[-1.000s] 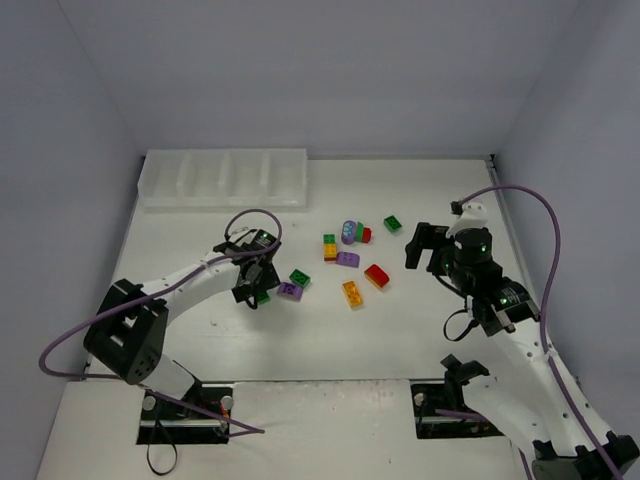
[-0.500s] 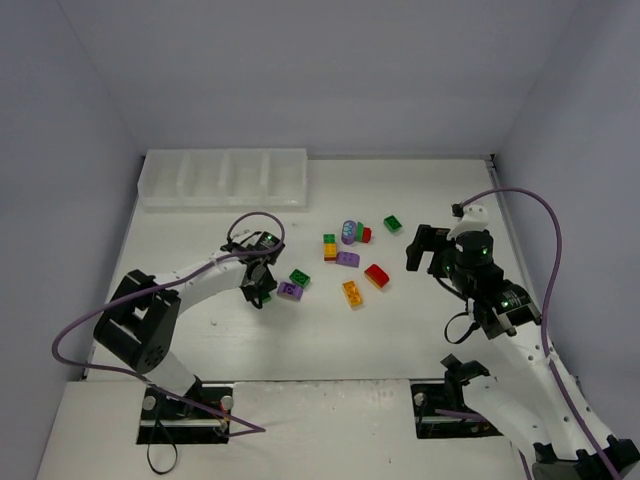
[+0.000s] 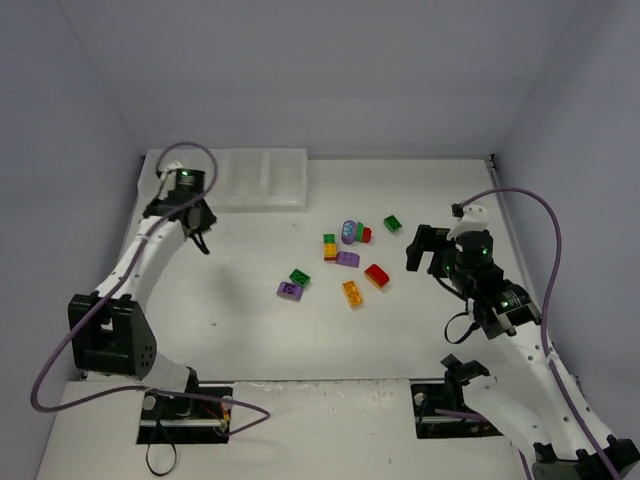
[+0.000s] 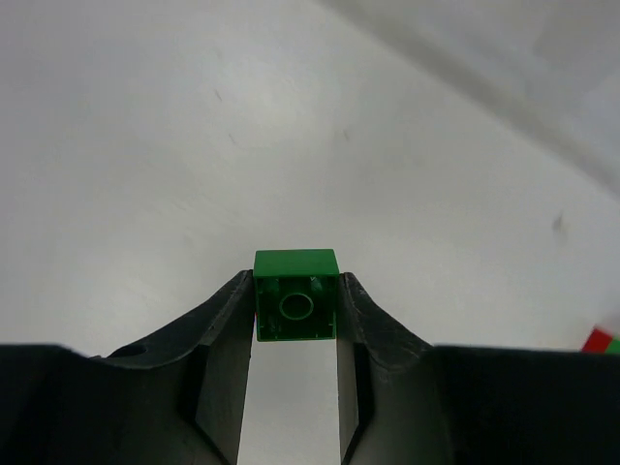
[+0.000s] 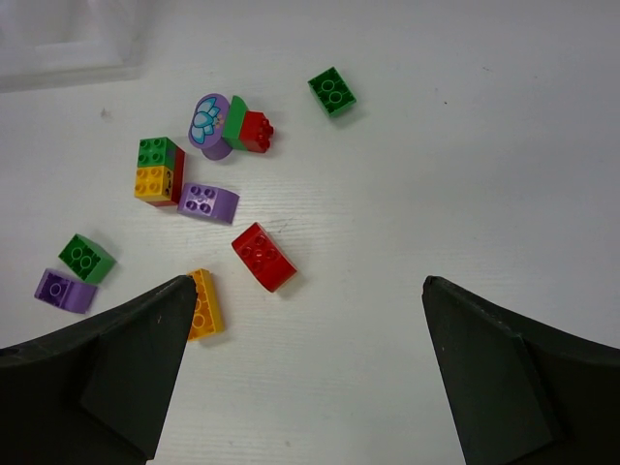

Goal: Sort the legos into containers by color

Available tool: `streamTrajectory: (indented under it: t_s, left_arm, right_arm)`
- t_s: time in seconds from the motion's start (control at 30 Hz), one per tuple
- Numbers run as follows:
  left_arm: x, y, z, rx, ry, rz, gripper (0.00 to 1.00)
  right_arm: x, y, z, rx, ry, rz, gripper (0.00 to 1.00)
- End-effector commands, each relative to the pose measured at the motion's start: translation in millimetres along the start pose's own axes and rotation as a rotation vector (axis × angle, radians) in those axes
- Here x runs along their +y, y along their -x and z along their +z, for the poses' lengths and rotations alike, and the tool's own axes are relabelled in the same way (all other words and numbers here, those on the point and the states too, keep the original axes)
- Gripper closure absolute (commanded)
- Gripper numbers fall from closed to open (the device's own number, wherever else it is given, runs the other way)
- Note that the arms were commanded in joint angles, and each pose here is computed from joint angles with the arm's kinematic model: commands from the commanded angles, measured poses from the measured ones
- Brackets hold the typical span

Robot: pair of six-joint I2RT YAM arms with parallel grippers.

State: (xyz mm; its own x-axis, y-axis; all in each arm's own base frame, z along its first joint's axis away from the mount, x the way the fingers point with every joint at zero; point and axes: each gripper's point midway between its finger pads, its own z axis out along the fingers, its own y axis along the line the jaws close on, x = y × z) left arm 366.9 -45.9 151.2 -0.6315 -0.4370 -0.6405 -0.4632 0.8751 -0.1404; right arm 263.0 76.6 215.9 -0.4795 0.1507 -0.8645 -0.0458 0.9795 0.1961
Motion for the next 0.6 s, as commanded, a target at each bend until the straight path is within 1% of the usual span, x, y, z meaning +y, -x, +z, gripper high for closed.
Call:
streamTrajectory:
  t_s: [0.0, 0.03, 0.07, 0.1, 0.13, 0.17, 0.2, 0.23, 0.27, 0.3, 0.33, 0.37, 0.4, 0.43, 0.47, 0.53, 0.57]
  left_arm:
    - [18.7, 91.8, -4.7, -0.184, -0.043, 0.051, 1.00]
    - [32.6, 108.9, 1.5, -0.200, -0.026, 0.064, 1.00]
    - [36.3, 137.3, -1.9, -0.249, -0.034, 0.052, 1.00]
    - [38.2, 147.2, 13.6, -0.249, -0.026, 0.059, 1.00]
    - [39.4, 158.9, 18.7, -0.261, -0.030, 0.073, 1.00]
    - [48.8, 172.9, 24.5, -0.274, -0.018, 0.058, 1.00]
    - [47.3, 193.7, 34.5, -0.302, -0.020, 0.049, 1.00]
    - [49.2, 203.2, 41.6, -0.312, -0.025, 0.039, 1.00]
    - [58.0, 208.2, 61.7, -0.299, -0.012, 0.028, 1.00]
    - [56.1, 229.3, 61.8, -0.349, -0.026, 0.015, 1.00]
    - [56.7, 236.0, 69.3, -0.357, -0.031, 0.006, 1.00]
    - [60.1, 234.9, 90.7, -0.333, -0.031, 0.003, 1.00]
    - [56.1, 251.1, 89.9, -0.367, -0.039, 0.000, 1.00]
    - [56.8, 254.9, 97.5, -0.370, -0.030, 0.000, 1.00]
    - [58.0, 250.3, 117.3, -0.347, -0.017, 0.007, 1.00]
    - [58.8, 265.4, 123.0, -0.379, -0.005, 0.010, 1.00]
    - [61.4, 262.1, 138.1, -0.365, 0.009, 0.009, 1.00]
  right_arm:
    - [3.7, 15.8, 0.6, -0.055, 0.007, -0.001, 0.00]
    - [4.3, 15.7, 0.9, -0.056, 0.011, -0.001, 0.00]
    - [4.5, 15.5, 1.5, -0.055, 0.012, -0.004, 0.00]
    - [5.4, 16.2, 2.3, -0.057, 0.016, -0.005, 0.00]
    - [6.1, 16.4, 2.4, -0.056, 0.019, -0.004, 0.00]
    - [6.4, 16.8, 2.9, -0.056, 0.020, -0.007, 0.00]
    - [7.1, 17.0, 2.9, -0.056, 0.024, -0.007, 0.00]
    - [7.7, 17.2, 3.0, -0.055, 0.026, -0.009, 0.00]
    - [7.7, 18.2, 2.8, -0.058, 0.027, -0.009, 0.00]
    - [8.2, 17.9, 2.3, -0.057, 0.030, -0.011, 0.00]
    - [7.9, 18.3, 2.0, -0.059, 0.029, -0.014, 0.00]
    - [7.6, 18.9, 1.3, -0.064, 0.029, -0.015, 0.00]
    - [6.5, 17.1, 1.6, -0.061, 0.025, -0.015, 0.00]
    - [6.4, 17.0, 1.2, -0.062, 0.025, -0.014, 0.00]
    - [6.3, 16.5, 0.6, -0.064, 0.026, -0.010, 0.00]
    - [6.1, 13.8, 1.0, -0.060, 0.027, -0.003, 0.00]
    - [5.8, 12.4, 1.0, -0.059, 0.026, 0.000, 0.00]
